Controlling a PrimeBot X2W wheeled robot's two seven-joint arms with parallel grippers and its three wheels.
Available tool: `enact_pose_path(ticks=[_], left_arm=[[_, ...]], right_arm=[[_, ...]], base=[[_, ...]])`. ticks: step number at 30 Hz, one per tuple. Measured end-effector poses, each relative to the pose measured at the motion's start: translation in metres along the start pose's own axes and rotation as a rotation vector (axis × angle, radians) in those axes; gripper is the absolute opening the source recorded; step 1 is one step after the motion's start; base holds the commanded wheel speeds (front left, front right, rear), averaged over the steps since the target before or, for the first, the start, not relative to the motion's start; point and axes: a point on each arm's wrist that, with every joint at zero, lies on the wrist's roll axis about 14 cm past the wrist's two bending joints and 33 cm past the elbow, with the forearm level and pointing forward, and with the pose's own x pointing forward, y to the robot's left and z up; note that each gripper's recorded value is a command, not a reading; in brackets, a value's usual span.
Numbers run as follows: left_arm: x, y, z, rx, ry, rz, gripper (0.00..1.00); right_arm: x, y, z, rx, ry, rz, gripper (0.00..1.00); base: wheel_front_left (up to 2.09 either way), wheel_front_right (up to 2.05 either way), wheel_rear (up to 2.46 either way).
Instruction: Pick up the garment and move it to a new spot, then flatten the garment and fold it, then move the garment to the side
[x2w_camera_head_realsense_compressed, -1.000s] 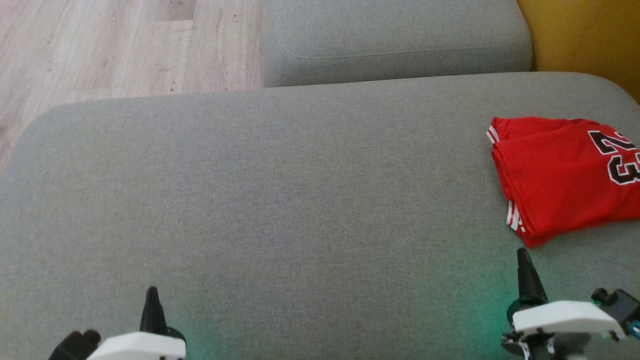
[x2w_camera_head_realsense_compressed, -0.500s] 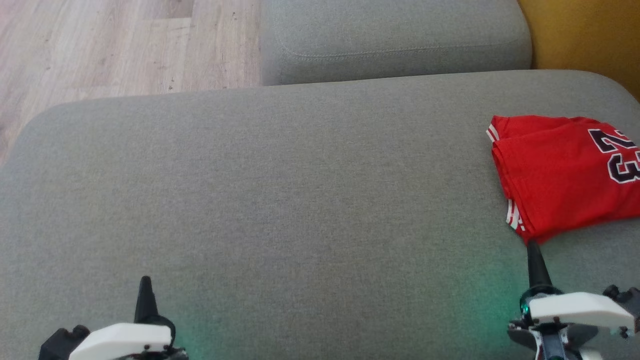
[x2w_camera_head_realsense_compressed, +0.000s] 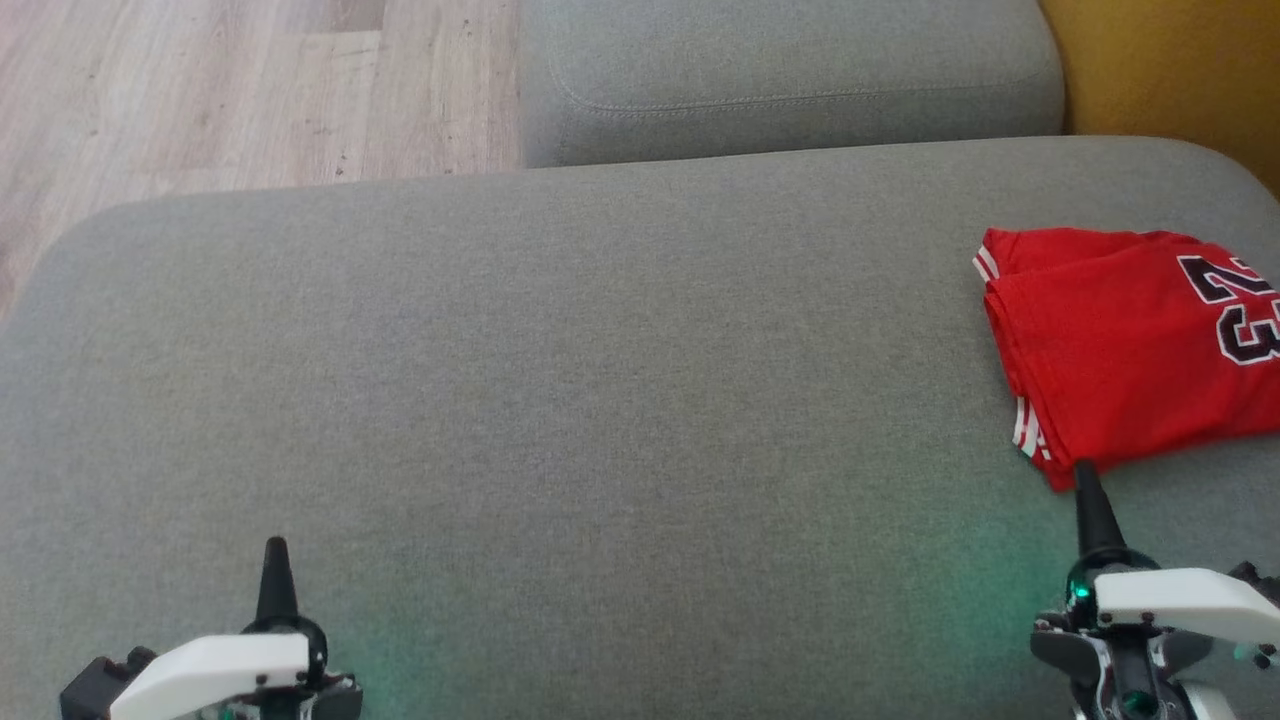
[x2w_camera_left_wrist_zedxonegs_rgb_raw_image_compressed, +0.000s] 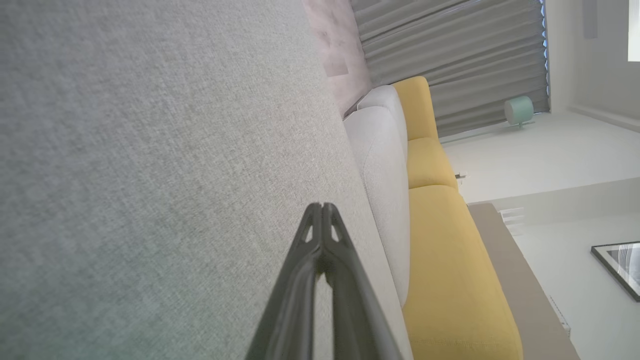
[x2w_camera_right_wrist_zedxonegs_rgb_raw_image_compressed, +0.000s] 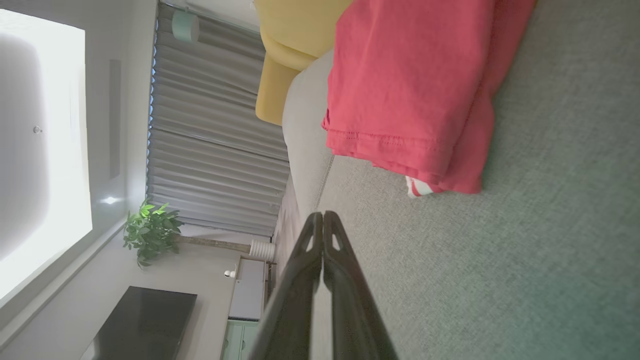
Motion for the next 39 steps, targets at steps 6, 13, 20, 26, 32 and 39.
enact_pose_path(ticks=[6, 13, 20, 26, 32, 39], left_arm=[[0.003, -0.006, 0.001, -0.060, 0.003, -0.024, 0.00], [0.004, -0.012, 0.008, -0.133, -0.008, -0.049, 0.00], [0.009, -0.023, 0.013, -0.203, -0.012, -0.091, 0.00], [0.009, -0.024, 0.017, -0.252, -0.017, -0.106, 0.00], [0.012, -0.033, 0.019, -0.288, -0.016, -0.138, 0.00], [0.012, -0.033, 0.020, -0.288, -0.017, -0.139, 0.00]], right_arm=[[0.000, 0.001, 0.004, 0.068, -0.009, 0.003, 0.00], [0.003, 0.005, 0.010, 0.148, -0.018, 0.018, 0.00], [0.006, 0.010, 0.014, 0.226, -0.024, 0.036, 0.00], [0.006, 0.011, 0.018, 0.283, -0.032, 0.045, 0.00], [0.010, 0.019, 0.024, 0.325, -0.042, 0.072, 0.00], [0.010, 0.019, 0.024, 0.325, -0.043, 0.072, 0.00]], base=[[0.00, 0.00, 0.00], [0.00, 0.00, 0.00], [0.00, 0.00, 0.00], [0.00, 0.00, 0.00], [0.00, 0.00, 0.00], [0.00, 0.00, 0.00]])
